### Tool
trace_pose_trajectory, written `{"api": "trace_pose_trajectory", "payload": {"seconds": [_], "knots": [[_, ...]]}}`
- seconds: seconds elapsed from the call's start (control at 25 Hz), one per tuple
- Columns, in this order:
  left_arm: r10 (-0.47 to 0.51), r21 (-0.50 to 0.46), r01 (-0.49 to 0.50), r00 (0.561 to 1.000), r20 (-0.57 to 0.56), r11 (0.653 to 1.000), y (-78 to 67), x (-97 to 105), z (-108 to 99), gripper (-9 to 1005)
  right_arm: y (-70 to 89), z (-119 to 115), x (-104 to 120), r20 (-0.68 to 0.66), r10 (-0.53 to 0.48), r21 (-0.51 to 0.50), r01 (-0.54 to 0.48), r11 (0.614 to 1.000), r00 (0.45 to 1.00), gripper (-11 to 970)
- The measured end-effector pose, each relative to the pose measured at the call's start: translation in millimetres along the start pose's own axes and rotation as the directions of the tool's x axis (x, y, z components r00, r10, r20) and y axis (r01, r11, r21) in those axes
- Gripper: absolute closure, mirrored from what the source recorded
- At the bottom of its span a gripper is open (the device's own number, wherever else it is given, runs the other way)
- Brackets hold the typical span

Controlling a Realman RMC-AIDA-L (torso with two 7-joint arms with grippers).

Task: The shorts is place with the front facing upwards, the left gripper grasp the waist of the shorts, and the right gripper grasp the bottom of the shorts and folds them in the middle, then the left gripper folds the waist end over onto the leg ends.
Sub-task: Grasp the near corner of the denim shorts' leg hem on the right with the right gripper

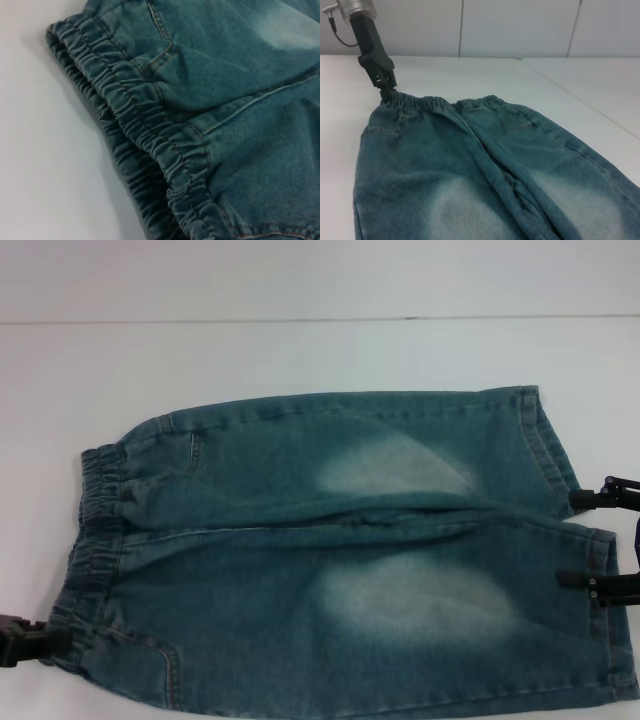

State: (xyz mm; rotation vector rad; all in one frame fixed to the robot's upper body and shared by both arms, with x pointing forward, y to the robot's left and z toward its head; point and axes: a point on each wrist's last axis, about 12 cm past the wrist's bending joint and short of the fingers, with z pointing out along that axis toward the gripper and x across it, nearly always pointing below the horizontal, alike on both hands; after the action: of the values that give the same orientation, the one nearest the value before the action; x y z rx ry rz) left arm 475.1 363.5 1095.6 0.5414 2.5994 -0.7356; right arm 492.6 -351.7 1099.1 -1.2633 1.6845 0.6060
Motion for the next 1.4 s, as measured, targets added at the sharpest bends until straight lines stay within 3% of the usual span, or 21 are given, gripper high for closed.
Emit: {"api": "trace_pose_trajectory", "payload": {"seconds": [0.52, 0.76, 0.92, 0.96, 1.2, 1.4], "knots": [[0.004, -0.008, -0.004, 1.0, 0.001, 1.0, 1.2, -4, 1, 913, 1.0, -2, 1, -0.004, 0.074, 0.01, -0.074, 0.997, 0.997, 42], [-0.014, -0.039, 0.014, 1.0, 0.01, 0.999, 5.4, -4, 1, 915, -5.8, -24, -11, -0.083, 0.195, -0.003, -0.196, 0.981, 0.977, 42], [-0.017, -0.044, 0.017, 1.0, 0.012, 0.999, 6.2, -2, 1, 917, -10.4, -32, -21, -0.261, 0.275, -0.082, -0.306, 0.949, 0.925, 42], [-0.017, -0.044, 0.017, 1.0, 0.013, 0.999, 6.1, -2, 2, 917, -10.4, -32, -21, -0.261, 0.275, -0.082, -0.306, 0.949, 0.925, 43], [-0.011, -0.038, 0.012, 1.0, 0.01, 0.999, 4.4, -4, 3, 917, -13.4, -17, -20, -0.509, 0.306, -0.129, -0.423, 0.897, 0.805, 50], [-0.014, -0.039, 0.014, 1.0, 0.009, 0.999, 4.4, -3, 3, 917, -10.5, -11, -20, -0.572, 0.31, -0.14, -0.462, 0.876, 0.76, 59]]}}
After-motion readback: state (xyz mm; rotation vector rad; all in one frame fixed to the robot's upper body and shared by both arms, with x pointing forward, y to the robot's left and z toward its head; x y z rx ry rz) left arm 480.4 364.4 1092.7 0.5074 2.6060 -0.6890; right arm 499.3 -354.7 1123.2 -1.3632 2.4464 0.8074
